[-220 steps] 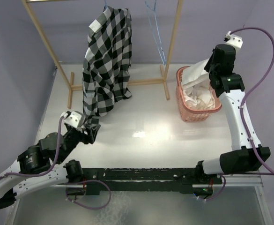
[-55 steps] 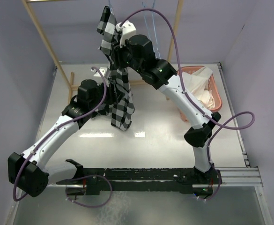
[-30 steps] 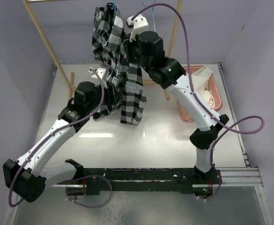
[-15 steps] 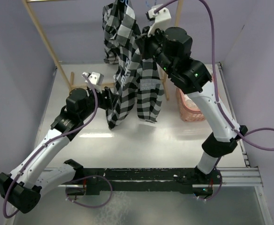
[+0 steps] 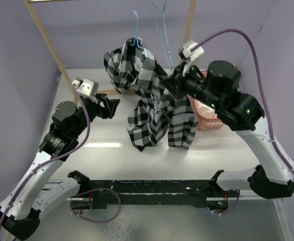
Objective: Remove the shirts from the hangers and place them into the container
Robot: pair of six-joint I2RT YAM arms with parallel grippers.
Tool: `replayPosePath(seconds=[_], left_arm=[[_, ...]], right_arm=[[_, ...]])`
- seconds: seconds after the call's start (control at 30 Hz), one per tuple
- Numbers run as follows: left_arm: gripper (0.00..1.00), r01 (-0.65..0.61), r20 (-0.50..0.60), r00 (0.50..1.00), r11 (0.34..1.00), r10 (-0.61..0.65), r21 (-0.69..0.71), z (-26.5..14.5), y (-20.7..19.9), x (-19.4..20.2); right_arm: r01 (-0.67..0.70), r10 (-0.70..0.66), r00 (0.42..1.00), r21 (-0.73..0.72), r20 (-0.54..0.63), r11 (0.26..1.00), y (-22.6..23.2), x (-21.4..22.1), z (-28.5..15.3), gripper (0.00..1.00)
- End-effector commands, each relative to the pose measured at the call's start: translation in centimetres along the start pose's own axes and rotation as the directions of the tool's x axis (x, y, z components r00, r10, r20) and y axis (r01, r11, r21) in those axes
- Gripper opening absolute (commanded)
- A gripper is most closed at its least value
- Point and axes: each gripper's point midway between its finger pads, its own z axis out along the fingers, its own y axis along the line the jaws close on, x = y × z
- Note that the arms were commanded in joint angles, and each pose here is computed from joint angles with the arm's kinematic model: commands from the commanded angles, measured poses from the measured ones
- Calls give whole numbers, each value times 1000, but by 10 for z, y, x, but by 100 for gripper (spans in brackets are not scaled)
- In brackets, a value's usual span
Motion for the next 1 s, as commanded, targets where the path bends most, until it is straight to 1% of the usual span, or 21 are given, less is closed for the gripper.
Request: replayPosePath(seconds=[0.0, 0.1, 0.23, 0.4, 0.53, 0.67, 0.77, 0.9, 0.97], left_arm=[[68, -42, 162, 986, 998, 34, 42, -34, -14, -62], [67, -26, 176, 984, 992, 3, 127, -43, -29, -66], [65, 31, 98, 993, 967, -57, 253, -41, -52, -49], [64, 62, 59, 995, 951, -84, 304, -38, -60, -32], [64, 27, 41, 998, 964, -40, 266, -27, -51, -24], [66, -50, 42, 998, 974, 42, 223, -16, -41, -21], [66, -98, 42, 995, 972, 91, 216, -10, -38, -18], [66, -133, 48, 991, 968, 126, 212, -6, -35, -13], [65, -150, 68, 988, 971, 140, 184, -3, -29, -13]], right_arm=[[-50, 66, 994, -172, 89, 984, 29, -3, -61, 0], [-96, 117, 989, -209, 88, 973, 34, 18, -80, 0], [-134, 152, 987, -236, 58, 962, 38, 40, -89, 0], [-158, 169, 985, -255, 21, 954, 42, 66, -88, 0], [-162, 168, 986, -291, -6, 943, 48, 84, -87, 0], [-163, 167, 986, -298, -10, 941, 49, 88, -94, 0], [-159, 159, 987, -304, -26, 939, 50, 93, -100, 0], [-157, 155, 987, -323, -31, 933, 53, 95, -108, 0], [-157, 157, 987, -343, -29, 926, 56, 94, -111, 0]])
